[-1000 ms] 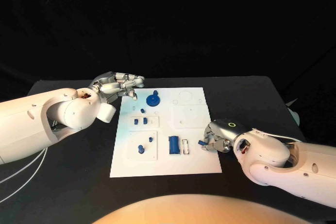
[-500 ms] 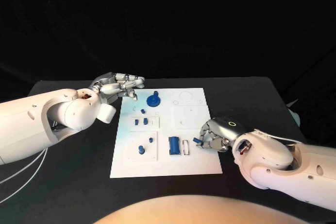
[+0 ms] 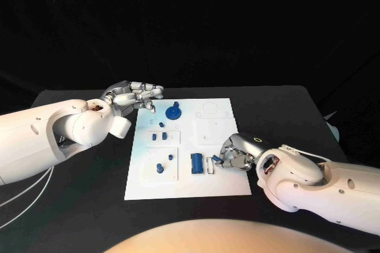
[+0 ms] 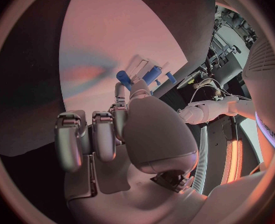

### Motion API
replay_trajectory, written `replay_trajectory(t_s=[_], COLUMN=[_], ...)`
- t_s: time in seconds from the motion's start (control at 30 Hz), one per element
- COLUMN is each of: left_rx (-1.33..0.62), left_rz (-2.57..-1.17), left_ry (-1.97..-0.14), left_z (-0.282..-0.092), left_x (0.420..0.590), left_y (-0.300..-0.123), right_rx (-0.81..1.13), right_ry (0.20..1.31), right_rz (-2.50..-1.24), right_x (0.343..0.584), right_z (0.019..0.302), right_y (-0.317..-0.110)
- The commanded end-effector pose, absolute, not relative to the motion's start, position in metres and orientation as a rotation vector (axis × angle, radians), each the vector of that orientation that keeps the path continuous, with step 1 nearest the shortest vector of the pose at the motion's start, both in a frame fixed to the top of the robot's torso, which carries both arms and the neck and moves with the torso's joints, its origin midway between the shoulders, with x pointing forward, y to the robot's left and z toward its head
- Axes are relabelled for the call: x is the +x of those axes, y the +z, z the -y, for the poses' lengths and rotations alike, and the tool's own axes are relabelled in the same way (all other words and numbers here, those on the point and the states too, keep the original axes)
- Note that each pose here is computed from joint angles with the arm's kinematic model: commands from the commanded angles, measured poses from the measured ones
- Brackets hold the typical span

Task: Assemble the parts on the task board

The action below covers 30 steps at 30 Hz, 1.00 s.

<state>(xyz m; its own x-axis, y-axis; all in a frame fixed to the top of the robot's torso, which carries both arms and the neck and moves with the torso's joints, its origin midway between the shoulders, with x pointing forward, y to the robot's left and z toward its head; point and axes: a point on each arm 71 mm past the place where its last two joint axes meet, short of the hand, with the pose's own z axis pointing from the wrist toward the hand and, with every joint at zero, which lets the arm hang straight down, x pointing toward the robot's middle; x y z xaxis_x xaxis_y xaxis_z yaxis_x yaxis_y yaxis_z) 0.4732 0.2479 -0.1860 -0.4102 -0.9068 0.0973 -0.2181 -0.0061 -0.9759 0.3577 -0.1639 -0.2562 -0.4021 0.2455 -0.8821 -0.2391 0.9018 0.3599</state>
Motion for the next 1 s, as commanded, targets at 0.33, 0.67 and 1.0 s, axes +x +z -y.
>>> replay_trajectory(t_s=[0.33,0.67,1.0], left_rx=[-1.16,-1.151,-1.149], left_rz=[-1.676,-1.692,-1.697], left_ry=[-1.481,-1.48,-1.478], left_z=[-0.246,-0.245,-0.246], left_x=[0.472,0.471,0.471], left_y=[-0.185,-0.185,-0.185], right_rx=[0.098,0.106,0.103], right_ry=[0.56,0.552,0.565], right_rz=[-2.019,-2.052,-2.062], right_x=[0.356,0.359,0.358], right_z=[0.155,0.153,0.149], right_y=[-0.267,-0.272,-0.272])
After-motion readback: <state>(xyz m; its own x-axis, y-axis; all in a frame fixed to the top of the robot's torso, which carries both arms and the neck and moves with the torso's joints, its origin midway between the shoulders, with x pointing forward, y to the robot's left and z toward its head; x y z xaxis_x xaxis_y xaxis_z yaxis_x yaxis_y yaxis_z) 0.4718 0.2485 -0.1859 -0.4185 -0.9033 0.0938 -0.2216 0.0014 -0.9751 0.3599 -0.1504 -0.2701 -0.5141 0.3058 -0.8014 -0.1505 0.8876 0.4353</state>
